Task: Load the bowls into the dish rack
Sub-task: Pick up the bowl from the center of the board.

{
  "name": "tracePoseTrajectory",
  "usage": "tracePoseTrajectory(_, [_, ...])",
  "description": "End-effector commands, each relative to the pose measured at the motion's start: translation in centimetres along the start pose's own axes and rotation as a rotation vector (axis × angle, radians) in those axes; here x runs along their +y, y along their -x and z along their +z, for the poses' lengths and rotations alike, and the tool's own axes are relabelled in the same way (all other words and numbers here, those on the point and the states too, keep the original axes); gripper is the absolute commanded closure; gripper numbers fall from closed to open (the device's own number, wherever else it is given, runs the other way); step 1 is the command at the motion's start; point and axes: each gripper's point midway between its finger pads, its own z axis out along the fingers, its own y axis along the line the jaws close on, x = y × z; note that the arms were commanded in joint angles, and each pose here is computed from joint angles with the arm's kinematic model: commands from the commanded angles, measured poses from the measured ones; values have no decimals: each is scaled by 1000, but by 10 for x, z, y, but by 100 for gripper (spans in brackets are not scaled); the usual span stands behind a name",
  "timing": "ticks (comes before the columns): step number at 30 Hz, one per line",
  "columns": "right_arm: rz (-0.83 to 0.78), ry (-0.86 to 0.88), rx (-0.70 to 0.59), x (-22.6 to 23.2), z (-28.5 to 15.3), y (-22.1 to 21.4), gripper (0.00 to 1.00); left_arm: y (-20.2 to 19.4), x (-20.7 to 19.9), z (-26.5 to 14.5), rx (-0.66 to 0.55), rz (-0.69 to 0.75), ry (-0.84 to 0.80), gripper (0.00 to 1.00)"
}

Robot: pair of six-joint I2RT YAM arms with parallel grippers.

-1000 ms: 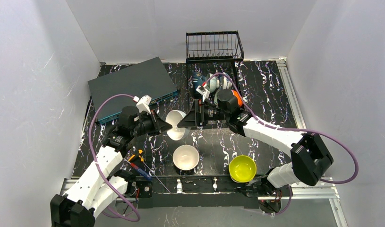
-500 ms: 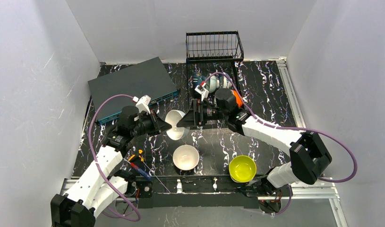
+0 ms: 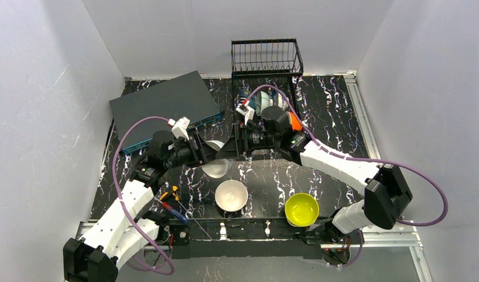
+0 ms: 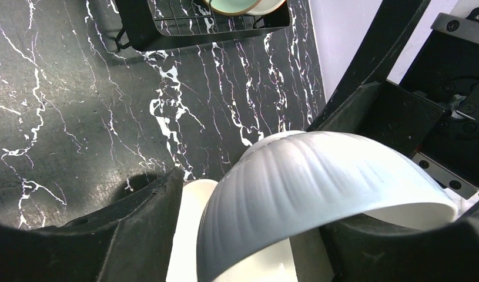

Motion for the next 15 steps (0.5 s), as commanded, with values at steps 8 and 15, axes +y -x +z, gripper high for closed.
tracePoseTrajectory(8, [-68,-56,-101,1,-22,41,99,-2,-6,-5,24,4,-5,34])
tracePoseTrajectory(15, [-59,-126,-124,-23,-37,51,99,-5,-2,-3,42,1,8,34])
